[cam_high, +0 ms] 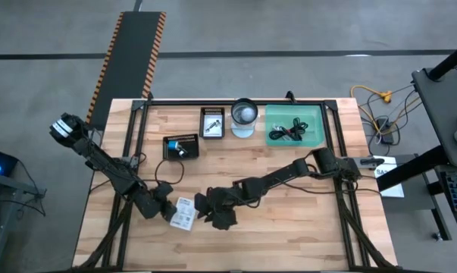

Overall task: Pick and place items into bin
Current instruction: Put the white box into the top black bin

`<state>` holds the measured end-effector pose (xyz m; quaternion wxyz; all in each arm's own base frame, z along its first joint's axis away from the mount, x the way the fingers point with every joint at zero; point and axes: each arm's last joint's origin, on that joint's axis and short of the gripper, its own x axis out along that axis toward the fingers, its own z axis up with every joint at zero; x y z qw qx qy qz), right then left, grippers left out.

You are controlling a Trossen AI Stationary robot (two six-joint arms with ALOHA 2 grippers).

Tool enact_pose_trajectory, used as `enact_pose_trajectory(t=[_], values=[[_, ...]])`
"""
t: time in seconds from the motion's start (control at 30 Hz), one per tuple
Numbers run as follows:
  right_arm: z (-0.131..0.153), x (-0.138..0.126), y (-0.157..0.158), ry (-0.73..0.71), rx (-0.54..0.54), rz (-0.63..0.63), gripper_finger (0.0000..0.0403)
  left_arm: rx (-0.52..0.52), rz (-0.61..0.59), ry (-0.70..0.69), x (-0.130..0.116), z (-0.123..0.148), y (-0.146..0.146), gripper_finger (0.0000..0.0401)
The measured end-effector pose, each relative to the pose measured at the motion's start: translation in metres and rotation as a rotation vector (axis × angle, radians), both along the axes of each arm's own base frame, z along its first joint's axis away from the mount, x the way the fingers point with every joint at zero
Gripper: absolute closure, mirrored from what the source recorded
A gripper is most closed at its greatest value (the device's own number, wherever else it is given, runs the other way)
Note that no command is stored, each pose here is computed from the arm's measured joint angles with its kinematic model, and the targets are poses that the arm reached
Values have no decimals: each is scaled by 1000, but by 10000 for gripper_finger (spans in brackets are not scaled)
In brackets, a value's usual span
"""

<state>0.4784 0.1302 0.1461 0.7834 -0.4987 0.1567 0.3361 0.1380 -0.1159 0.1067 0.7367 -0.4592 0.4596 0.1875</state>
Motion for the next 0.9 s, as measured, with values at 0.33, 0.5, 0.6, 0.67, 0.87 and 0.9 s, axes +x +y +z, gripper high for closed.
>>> enact_pose_trajectory(t=[0.33,0.5,0.6,0.67,0.87,0.9], values=[[-24,4,-5,-8,-159,-47,234,12,46,-149,-5,-12,9,401],[-35,10,-11,-14,-235,-99,234,10,41,-174,-7,-15,12,401],[-33,13,-15,-14,-233,-115,234,19,28,-176,-7,-16,12,401],[-34,13,-17,-17,-252,-107,234,19,28,-176,-8,-16,12,401],[-37,14,-22,-20,-297,-87,234,24,31,-180,-7,-18,12,401],[-39,14,-23,-21,-305,-83,234,23,31,-182,-7,-18,12,401]])
